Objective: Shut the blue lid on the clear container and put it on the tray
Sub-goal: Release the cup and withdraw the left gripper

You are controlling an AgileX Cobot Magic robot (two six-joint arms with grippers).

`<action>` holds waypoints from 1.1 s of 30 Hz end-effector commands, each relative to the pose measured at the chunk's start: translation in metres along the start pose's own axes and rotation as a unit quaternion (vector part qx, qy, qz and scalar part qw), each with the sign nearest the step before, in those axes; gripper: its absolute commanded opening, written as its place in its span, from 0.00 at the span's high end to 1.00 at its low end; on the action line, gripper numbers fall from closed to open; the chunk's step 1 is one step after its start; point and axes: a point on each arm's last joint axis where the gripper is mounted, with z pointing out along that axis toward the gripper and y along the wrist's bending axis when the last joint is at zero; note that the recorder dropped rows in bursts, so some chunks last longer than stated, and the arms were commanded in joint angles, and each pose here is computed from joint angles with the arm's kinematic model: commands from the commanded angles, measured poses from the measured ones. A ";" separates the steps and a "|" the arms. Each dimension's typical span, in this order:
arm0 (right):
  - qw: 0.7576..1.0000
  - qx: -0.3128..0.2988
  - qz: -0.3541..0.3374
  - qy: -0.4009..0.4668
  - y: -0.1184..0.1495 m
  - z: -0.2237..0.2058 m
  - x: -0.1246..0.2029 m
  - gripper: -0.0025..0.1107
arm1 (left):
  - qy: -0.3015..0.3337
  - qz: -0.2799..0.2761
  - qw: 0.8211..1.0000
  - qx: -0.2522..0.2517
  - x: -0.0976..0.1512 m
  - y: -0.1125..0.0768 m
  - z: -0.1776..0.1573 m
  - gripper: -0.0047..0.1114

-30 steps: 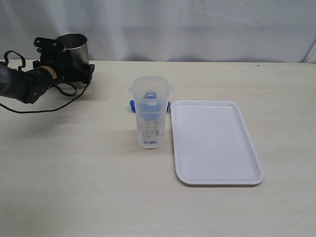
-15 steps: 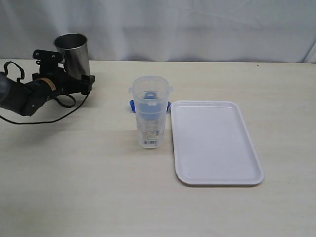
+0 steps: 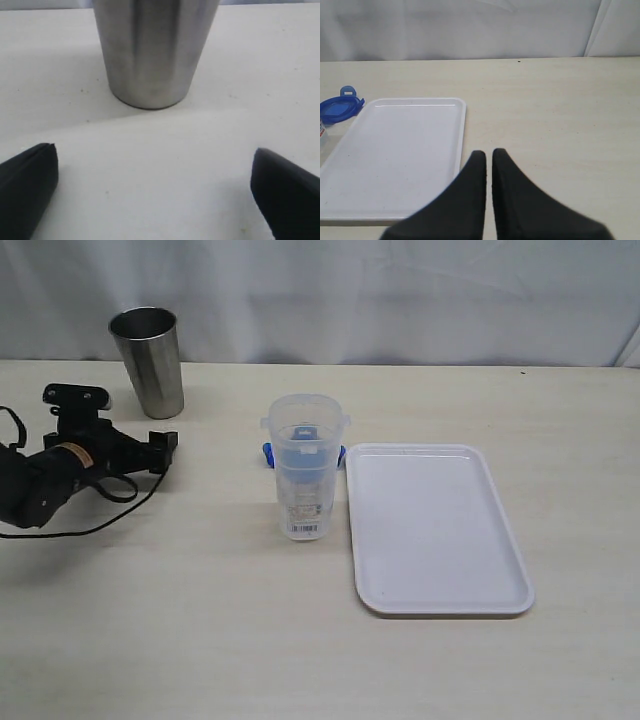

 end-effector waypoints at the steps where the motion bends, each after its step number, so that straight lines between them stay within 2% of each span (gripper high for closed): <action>1: 1.000 0.000 0.001 0.000 0.000 0.000 0.001 0.94 | -0.043 -0.005 0.999 -0.005 -0.027 -0.002 -0.027 0.09; 4: 1.000 0.000 0.001 0.000 0.000 0.000 0.001 0.94 | -0.051 -0.002 0.999 -0.010 -0.054 -0.005 -0.053 0.09; 6: 1.000 0.000 0.001 0.000 0.000 0.000 0.001 0.94 | -0.023 -0.019 0.999 -0.018 -0.069 -0.006 -0.067 0.09; 8: 1.000 0.000 0.001 0.000 0.000 0.000 0.001 0.94 | -0.008 0.004 1.000 -0.019 -0.087 -0.008 -0.082 0.09; 10: 1.000 0.000 0.001 0.000 0.000 0.000 0.001 0.94 | 0.004 -0.005 0.999 -0.033 -0.105 -0.007 -0.093 0.09; 13: 1.000 0.000 0.001 0.000 0.000 0.000 0.001 0.94 | 0.067 0.015 0.996 -0.061 -0.120 -0.004 -0.112 0.09; 16: 1.000 0.000 0.001 0.000 0.000 0.000 0.001 0.94 | 0.121 -0.022 0.989 -0.088 -0.121 -0.001 -0.119 0.09; 19: 1.000 0.000 0.001 0.000 0.000 0.000 0.001 0.94 | 0.196 -0.056 0.972 -0.116 -0.122 0.002 -0.126 0.09; 24: 1.000 0.000 0.001 0.000 0.000 0.000 0.001 0.94 | 0.294 -0.062 0.943 -0.142 -0.122 0.003 -0.135 0.10; 27: 1.000 0.000 0.001 0.000 0.000 0.000 0.001 0.94 | 0.328 -0.053 0.932 -0.144 -0.120 -0.002 -0.138 0.25; 30: 1.000 0.000 0.001 0.000 0.000 0.000 0.001 0.94 | 0.337 -0.021 0.934 -0.122 -0.119 -0.015 -0.136 0.47; 31: 1.000 0.000 0.001 0.000 0.000 0.000 0.001 0.94 | 0.338 -0.014 0.935 -0.107 -0.119 -0.022 -0.135 0.52; 33: 1.000 0.000 0.001 0.000 0.000 0.000 0.001 0.94 | 0.335 -0.023 0.938 -0.082 -0.119 -0.035 -0.133 0.56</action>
